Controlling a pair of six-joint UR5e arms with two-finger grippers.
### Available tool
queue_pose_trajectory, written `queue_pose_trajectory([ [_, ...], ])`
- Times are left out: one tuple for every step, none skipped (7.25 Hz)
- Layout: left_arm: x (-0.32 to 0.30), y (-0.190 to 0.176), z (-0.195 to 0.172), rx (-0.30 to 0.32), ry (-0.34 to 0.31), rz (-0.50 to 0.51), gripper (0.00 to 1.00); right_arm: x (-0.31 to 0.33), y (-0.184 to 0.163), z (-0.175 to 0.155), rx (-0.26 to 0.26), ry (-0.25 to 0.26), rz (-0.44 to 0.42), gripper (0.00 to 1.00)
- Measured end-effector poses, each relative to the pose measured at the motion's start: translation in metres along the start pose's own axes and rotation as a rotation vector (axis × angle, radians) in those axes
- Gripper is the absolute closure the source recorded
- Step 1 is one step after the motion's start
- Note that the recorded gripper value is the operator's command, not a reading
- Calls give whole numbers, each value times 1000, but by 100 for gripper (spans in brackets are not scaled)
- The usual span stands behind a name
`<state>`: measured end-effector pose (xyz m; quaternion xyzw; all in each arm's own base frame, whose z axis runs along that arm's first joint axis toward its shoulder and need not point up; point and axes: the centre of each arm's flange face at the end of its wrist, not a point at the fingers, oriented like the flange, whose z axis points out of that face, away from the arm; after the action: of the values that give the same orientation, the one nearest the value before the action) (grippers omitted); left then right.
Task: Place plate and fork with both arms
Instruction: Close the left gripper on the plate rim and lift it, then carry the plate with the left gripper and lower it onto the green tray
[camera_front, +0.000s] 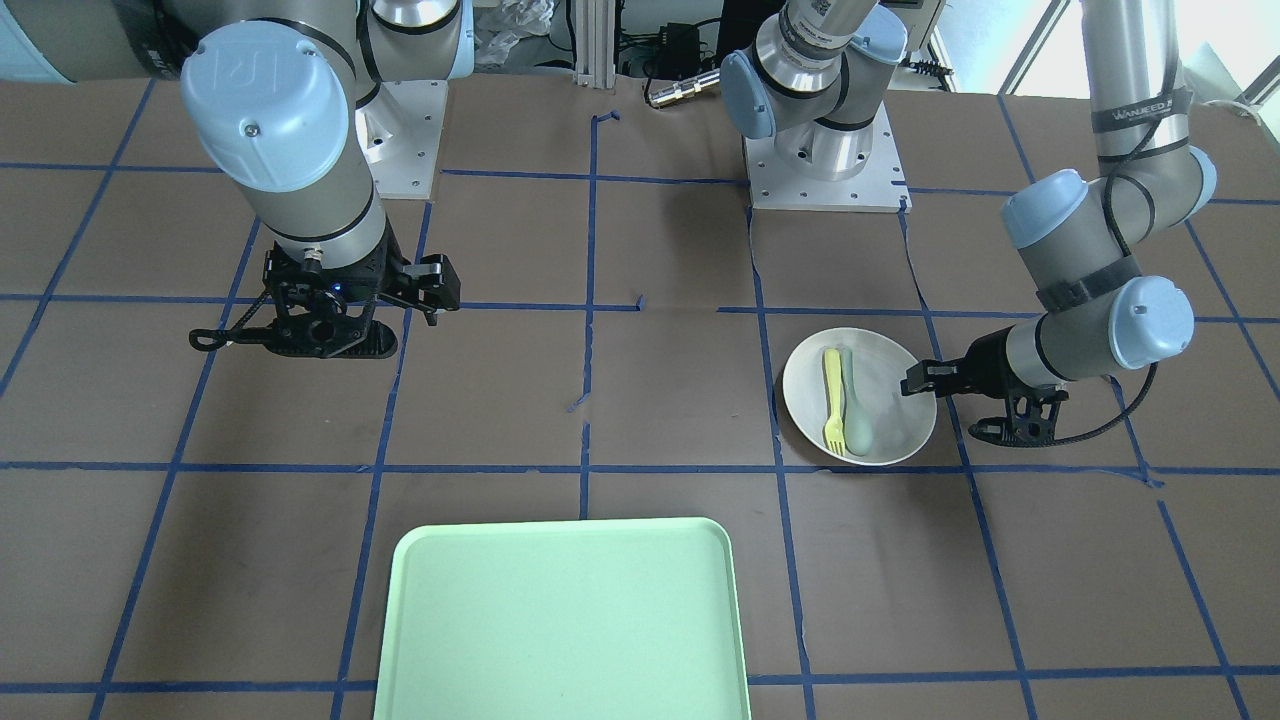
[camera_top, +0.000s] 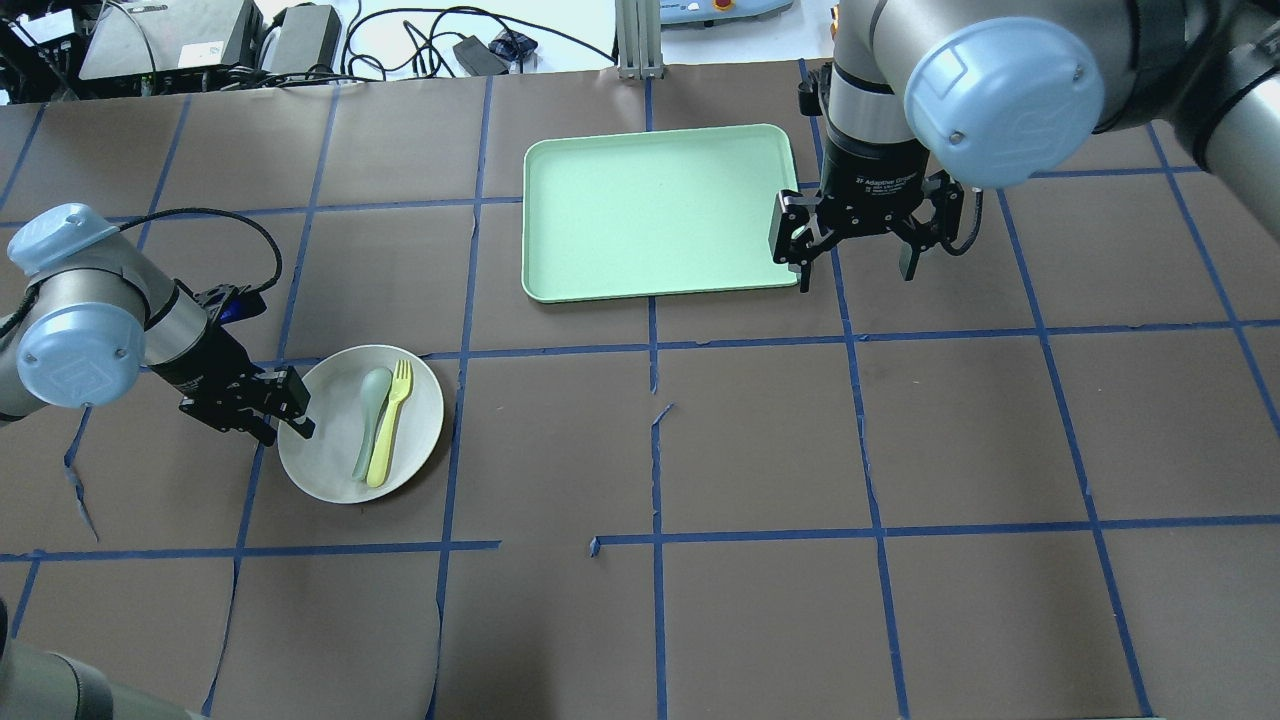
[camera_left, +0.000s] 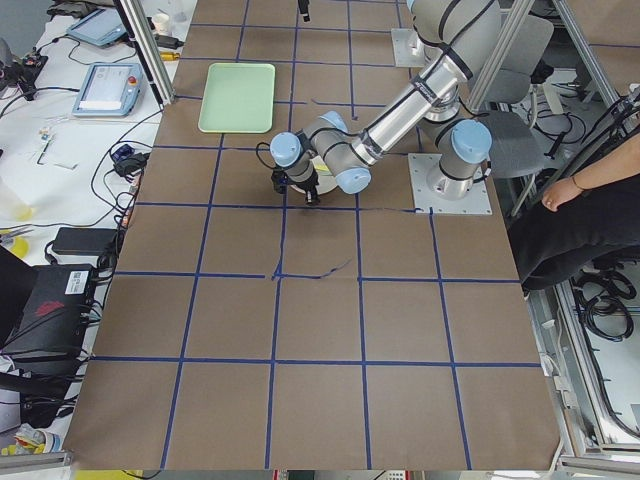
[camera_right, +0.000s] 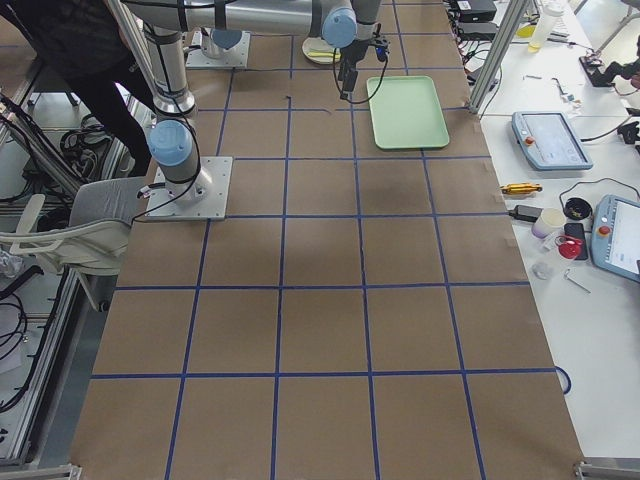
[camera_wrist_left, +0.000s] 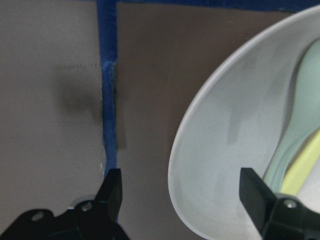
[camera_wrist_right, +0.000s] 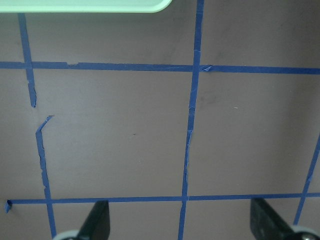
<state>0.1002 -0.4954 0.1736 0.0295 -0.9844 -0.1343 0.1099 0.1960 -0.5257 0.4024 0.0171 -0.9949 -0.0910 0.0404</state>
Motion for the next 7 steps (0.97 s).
queue_pose_trajectory([
  [0, -2, -3, 7, -3, 3, 100, 0, 0, 0, 2, 1, 1, 0],
  [-1, -5, -11, 24, -9, 6, 100, 0, 0, -1, 3, 2, 2, 0],
  [-2, -11, -26, 52, -19, 7, 100, 1, 0, -1, 4, 7, 3, 0],
  [-1, -17, -48, 76, -20, 6, 100, 2, 0, -1, 5, 15, 3, 0],
  [0, -22, -75, 80, 8, -4, 100, 3, 0, -2, 6, 19, 4, 0],
  [6, -29, -103, 82, 60, -47, 100, 3, 0, -2, 7, 21, 3, 0],
  [22, -41, -125, 96, 113, -115, 100, 3, 0, -2, 7, 22, 2, 0],
])
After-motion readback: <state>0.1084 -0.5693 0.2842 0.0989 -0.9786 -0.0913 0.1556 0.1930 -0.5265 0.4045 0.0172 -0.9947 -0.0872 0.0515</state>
